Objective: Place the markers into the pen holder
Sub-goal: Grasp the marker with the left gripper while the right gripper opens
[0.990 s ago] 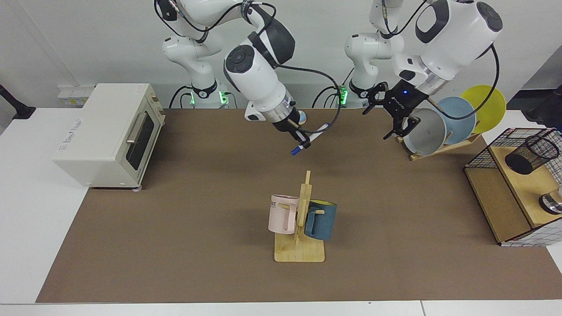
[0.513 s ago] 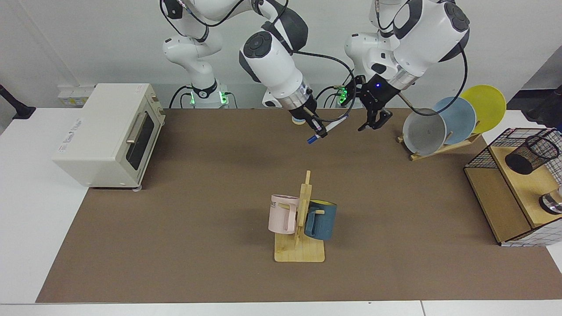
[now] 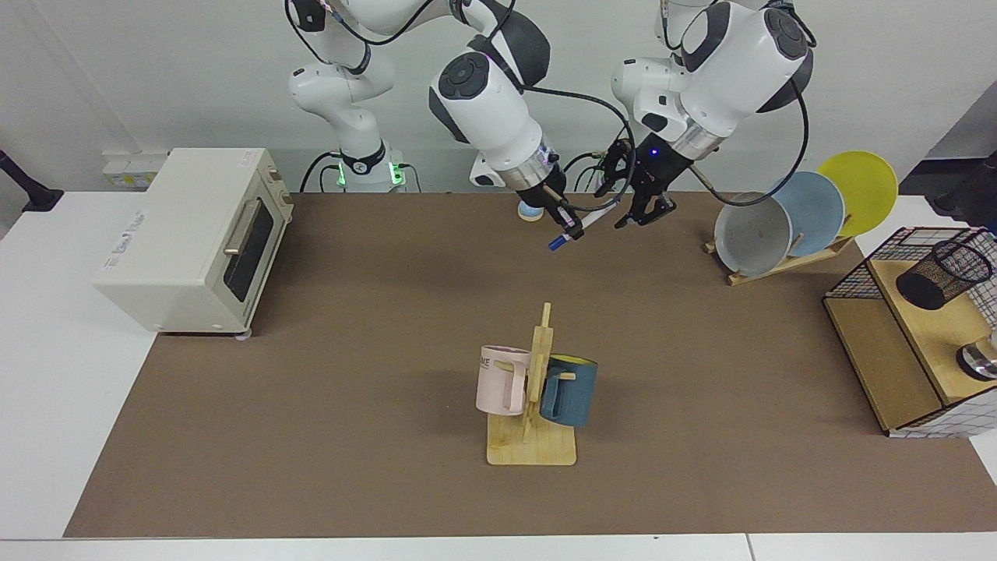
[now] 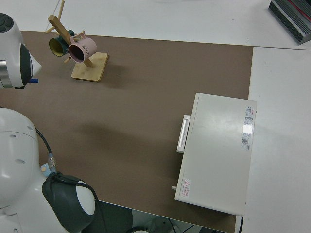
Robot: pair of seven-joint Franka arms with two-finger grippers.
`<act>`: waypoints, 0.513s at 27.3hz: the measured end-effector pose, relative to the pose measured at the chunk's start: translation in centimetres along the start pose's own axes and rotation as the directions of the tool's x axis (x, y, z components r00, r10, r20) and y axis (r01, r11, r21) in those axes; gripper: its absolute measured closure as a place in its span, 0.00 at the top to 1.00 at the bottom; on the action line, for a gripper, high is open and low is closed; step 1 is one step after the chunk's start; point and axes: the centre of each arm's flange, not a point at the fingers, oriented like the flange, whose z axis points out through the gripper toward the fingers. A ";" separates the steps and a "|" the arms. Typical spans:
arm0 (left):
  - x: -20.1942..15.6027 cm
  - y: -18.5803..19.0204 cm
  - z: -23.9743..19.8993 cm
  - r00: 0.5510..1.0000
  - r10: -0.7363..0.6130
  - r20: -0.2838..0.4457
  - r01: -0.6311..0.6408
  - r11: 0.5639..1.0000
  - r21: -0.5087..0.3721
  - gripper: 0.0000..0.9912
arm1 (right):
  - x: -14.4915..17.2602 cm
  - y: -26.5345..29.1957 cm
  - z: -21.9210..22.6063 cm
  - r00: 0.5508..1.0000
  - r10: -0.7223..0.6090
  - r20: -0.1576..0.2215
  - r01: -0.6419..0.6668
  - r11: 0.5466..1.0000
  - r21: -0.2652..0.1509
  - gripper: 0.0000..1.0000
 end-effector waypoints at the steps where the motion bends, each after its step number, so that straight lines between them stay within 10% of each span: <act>1: 0.0 0.1 0.0 1.000 0.001 0.000 -0.001 1.000 0.000 0.67 | -0.1 0.1 0.1 1.000 -0.001 0.000 0.001 1.000 -0.002 0.16; 6: 0.1 0.2 0.0 1.000 0.004 -0.002 -0.004 1.000 0.004 0.39 | -0.1 0.3 0.1 1.000 0.000 -0.002 0.000 1.000 -0.004 0.16; 14: 0.4 0.6 0.2 1.000 0.015 0.004 -0.015 1.000 0.004 0.25 | 0.2 0.3 0.2 1.000 0.003 -0.004 -0.003 1.000 0.000 0.16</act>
